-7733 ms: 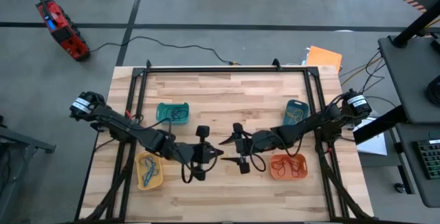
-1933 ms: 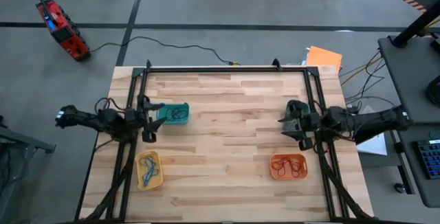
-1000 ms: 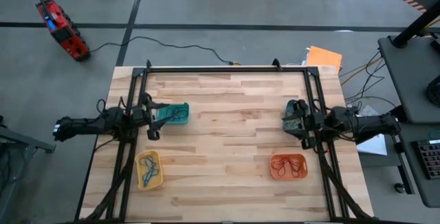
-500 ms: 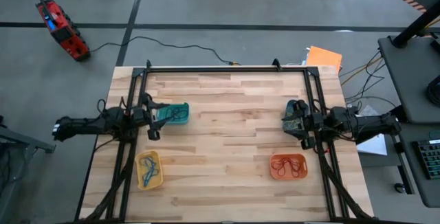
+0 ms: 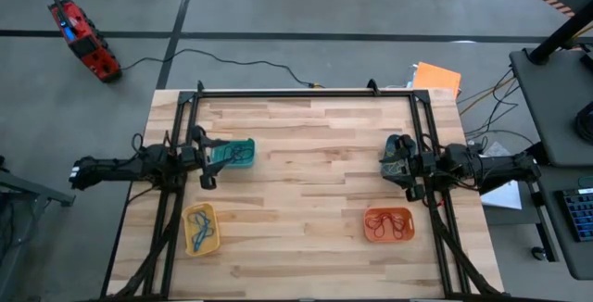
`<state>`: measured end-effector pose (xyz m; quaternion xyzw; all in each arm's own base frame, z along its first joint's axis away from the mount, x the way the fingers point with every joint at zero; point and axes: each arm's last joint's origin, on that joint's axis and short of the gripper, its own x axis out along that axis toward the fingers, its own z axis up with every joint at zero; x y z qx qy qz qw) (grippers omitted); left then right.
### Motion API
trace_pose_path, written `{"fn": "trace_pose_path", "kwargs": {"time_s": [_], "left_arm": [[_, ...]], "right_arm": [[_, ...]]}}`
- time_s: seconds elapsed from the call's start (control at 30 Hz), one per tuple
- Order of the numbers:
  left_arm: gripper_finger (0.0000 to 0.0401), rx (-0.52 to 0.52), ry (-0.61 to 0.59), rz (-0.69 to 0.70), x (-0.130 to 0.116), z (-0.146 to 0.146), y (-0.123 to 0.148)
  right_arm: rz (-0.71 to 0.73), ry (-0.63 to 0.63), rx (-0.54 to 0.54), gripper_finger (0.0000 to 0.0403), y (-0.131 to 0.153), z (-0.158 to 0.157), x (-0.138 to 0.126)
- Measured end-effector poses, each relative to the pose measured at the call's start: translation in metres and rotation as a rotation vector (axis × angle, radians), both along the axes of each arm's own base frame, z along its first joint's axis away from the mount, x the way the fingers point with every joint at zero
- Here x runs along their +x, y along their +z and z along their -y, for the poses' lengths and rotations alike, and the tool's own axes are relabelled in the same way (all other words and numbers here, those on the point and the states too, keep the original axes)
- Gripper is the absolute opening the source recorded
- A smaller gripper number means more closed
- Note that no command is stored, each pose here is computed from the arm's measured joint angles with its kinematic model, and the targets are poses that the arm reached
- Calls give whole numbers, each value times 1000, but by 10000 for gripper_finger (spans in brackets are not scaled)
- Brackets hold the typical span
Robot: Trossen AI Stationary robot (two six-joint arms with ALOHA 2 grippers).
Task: Sort rubber bands into baskets
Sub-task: Return to Home Position
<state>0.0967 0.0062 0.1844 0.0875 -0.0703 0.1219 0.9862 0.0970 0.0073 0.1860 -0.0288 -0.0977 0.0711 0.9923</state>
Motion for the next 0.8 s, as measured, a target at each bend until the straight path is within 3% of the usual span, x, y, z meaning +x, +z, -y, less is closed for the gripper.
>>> {"fn": "trace_pose_path", "kwargs": {"time_s": [0.8], "left_arm": [[223,0,0,-45,4,0,-3]], "right_arm": [[0,0,0,206,0,0,0]]}}
